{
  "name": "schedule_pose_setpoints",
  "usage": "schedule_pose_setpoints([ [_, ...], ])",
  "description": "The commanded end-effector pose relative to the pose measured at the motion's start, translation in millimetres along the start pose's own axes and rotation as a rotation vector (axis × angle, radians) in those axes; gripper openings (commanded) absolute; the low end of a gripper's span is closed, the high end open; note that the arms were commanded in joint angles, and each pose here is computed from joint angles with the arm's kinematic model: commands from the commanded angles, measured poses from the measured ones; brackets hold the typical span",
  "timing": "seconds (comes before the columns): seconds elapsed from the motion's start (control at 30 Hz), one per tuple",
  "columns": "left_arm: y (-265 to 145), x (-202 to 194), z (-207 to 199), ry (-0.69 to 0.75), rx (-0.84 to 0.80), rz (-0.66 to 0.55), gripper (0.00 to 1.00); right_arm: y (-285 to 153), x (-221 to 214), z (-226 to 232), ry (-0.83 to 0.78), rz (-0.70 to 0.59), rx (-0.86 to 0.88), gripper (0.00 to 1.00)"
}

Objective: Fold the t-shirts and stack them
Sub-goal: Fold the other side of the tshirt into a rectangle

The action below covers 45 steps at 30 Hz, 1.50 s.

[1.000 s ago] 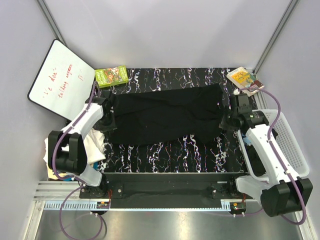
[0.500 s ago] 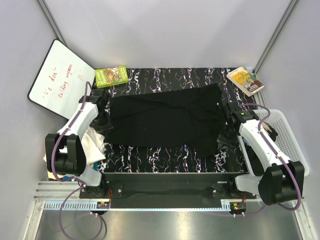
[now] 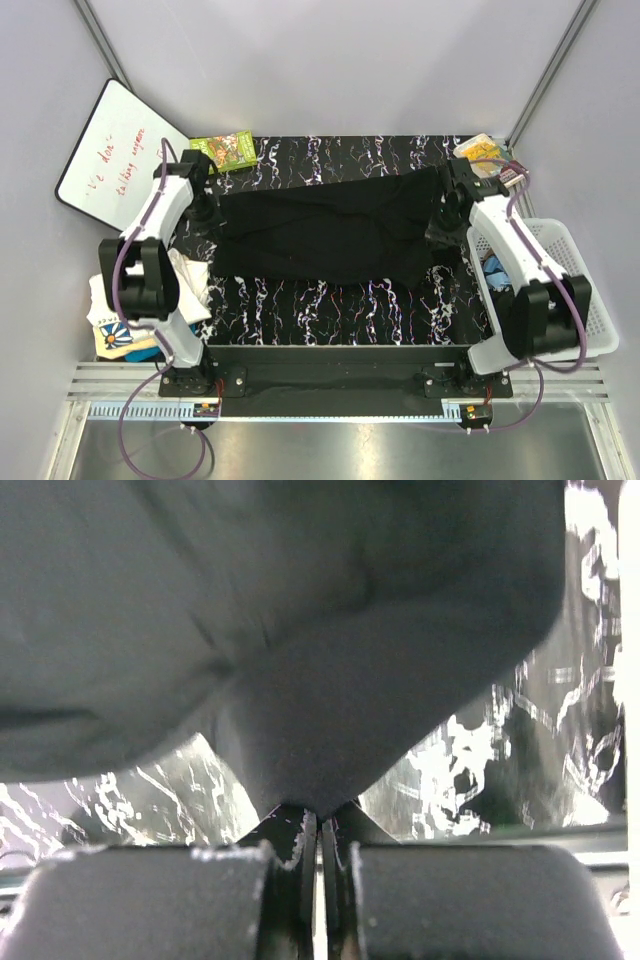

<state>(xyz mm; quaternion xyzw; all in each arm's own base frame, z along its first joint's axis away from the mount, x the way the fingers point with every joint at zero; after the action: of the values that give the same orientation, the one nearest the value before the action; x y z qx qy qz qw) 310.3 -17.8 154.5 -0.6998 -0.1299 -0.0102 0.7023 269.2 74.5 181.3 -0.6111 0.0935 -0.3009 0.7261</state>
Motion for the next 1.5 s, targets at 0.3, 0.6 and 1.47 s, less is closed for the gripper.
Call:
schedule_pose_setpoints([
  [0.3, 46.0, 80.8, -10.3, -0.105, -0.111, 0.017, 0.00, 41.1, 93.6, 56.4, -0.060, -0.045, 0.072, 0.00],
  [0.6, 48.9, 100.6, -3.8, -0.094, -0.059, 0.001, 0.94, 67.7, 146.0, 109.5, -0.011, -0.038, 0.220, 0.00],
  [1.47, 26.0, 82.7, -8.4, 0.129, 0.022, -0.088, 0.92, 72.3, 181.8, 123.3, 0.115, -0.044, 0.344, 0.64],
])
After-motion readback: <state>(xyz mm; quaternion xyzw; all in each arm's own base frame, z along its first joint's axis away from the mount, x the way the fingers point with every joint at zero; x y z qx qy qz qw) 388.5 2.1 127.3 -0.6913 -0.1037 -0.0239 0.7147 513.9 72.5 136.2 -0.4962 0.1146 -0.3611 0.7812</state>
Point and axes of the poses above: each gripper's point midway between its finger pads, its own y axis out along the fingers, its own z axis along the line the jaws close on, x = y × z, the point moved 4 cm from there along -y, back along the fingers, and after that the axes turned 14 degrees about y, right-handed, at the moved point
